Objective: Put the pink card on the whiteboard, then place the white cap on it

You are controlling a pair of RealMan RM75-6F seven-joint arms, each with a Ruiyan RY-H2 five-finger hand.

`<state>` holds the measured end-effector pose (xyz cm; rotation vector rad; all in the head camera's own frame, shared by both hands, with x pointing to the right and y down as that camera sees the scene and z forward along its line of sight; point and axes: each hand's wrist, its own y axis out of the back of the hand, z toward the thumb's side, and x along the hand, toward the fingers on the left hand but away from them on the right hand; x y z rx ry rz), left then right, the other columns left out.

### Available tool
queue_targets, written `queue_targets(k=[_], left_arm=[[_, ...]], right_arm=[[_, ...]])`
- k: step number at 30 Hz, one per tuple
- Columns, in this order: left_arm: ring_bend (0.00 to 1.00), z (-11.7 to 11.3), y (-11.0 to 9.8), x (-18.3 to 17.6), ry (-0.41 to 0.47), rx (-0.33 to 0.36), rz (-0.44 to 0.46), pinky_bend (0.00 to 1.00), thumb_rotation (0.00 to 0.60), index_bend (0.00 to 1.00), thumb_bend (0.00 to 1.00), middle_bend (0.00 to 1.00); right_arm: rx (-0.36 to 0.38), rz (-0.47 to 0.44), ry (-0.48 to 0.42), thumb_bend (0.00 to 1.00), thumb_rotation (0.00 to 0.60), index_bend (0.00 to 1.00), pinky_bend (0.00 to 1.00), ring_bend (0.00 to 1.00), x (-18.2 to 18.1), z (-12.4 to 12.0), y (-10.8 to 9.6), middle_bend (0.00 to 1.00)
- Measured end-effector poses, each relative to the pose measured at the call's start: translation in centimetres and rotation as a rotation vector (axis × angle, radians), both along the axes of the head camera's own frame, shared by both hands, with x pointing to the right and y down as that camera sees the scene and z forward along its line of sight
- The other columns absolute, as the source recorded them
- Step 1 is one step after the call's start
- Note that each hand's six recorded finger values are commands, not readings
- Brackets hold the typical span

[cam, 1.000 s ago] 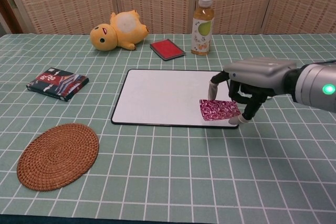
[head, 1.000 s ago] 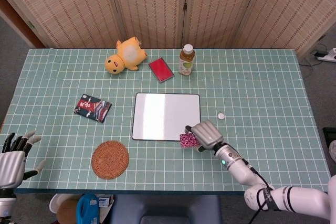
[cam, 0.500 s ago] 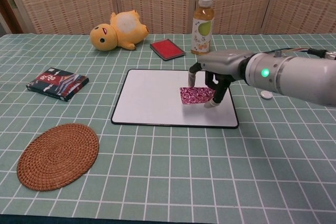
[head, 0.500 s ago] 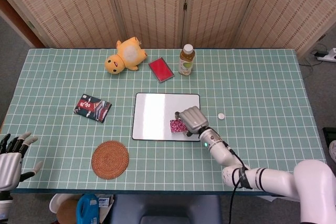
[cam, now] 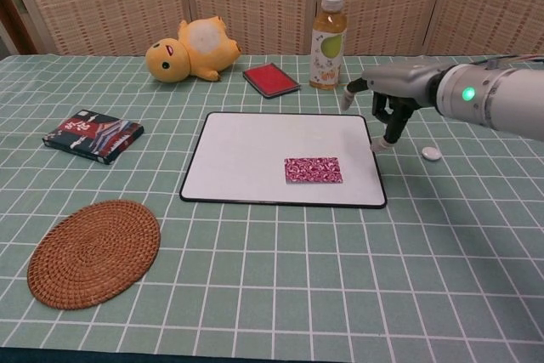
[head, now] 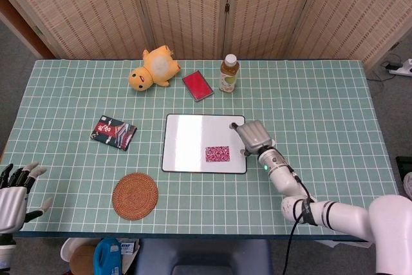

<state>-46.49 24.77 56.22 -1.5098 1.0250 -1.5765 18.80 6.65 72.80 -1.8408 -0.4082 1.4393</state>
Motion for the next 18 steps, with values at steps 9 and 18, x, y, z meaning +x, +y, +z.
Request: queue_targets(k=[9,18], left_arm=[[0.17,0.1,0.2,-0.1,0.003,-0.001,-0.008,0.05,0.6,0.23,0.22,0.17],[0.17,0.0,0.3,-0.2,0.003,0.0,-0.011,0.05,0.6,0.23,0.22,0.17]], right_arm=[[0.008,0.031,0.142,0.2,0.6,0.35,1.0,0.99,5.8,1.3,-0.9,0.83],[-0.017,0.05,0.194,0.2,0.6,0.38,1.0,1.0,7.8,3.4,-0.2,0.83]])
